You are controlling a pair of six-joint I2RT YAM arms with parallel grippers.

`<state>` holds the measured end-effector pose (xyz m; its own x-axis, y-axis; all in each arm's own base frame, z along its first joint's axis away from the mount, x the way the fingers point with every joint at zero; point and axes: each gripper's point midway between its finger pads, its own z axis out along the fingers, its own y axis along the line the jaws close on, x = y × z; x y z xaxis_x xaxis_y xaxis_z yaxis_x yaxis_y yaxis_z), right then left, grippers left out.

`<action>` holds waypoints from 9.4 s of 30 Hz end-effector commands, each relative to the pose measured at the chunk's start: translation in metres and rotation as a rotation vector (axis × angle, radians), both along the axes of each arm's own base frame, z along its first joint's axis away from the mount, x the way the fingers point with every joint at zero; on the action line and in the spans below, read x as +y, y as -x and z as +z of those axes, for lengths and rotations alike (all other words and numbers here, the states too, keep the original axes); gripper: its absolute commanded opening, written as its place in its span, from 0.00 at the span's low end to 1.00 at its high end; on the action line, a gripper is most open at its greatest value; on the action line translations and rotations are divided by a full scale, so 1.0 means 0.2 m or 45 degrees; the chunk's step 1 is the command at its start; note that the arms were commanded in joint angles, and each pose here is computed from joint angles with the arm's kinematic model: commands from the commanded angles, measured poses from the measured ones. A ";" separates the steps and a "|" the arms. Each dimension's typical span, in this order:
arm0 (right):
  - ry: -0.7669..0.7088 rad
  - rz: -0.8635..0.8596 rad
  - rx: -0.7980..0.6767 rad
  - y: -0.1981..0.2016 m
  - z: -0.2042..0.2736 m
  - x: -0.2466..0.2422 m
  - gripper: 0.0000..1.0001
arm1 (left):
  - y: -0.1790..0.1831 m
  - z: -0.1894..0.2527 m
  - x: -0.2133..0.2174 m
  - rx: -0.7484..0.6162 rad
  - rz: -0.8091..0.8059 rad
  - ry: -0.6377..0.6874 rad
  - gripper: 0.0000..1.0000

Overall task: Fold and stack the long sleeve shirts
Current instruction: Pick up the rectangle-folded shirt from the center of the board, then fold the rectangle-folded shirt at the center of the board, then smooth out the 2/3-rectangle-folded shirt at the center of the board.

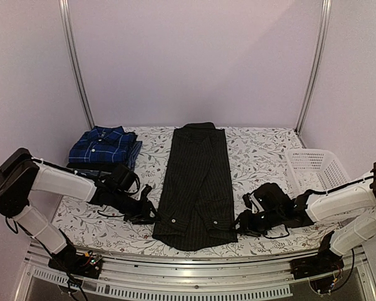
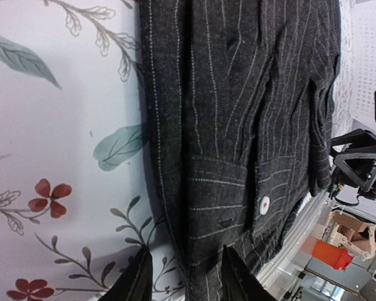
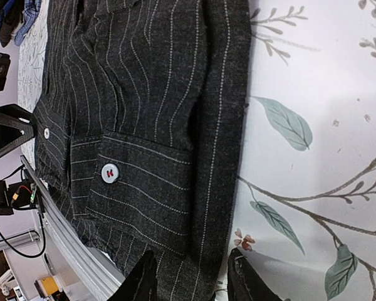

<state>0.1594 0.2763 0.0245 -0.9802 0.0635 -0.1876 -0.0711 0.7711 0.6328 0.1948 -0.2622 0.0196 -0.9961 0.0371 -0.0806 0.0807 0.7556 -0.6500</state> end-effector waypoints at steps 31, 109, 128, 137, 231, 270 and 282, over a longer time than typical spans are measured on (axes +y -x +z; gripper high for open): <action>-0.145 -0.004 -0.073 -0.02 0.17 0.09 0.00 | 0.17 0.13 -0.17 0.021 -0.068 0.140 0.00; -0.145 -0.327 -0.220 -0.71 0.17 0.09 0.05 | -0.43 0.17 -0.16 -0.120 0.417 0.292 0.02; 0.155 -0.201 -0.514 -0.66 0.46 -0.03 0.66 | -0.37 0.33 0.03 -0.369 0.285 0.064 0.65; 0.212 0.108 -0.534 -0.32 0.34 0.22 0.23 | -0.06 0.26 -0.09 -0.361 0.083 -0.011 0.33; 0.351 0.188 -0.409 -0.33 0.09 0.27 0.36 | -0.82 0.04 -0.39 -0.477 0.101 -0.275 0.31; 0.449 -0.048 -0.598 -0.98 0.49 0.14 0.50 | -0.66 0.36 -0.58 -0.615 -0.036 -0.212 0.38; 0.356 0.052 -0.547 -0.72 0.28 0.03 0.50 | -0.48 0.28 -0.78 -0.562 -0.107 -0.213 0.35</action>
<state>0.3051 0.2729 0.0741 -0.8340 -0.0963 -0.5433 -0.2686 0.9309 0.2474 0.3008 -0.4039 0.0721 -0.8597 0.1659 -0.4831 0.3838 0.8338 -0.3969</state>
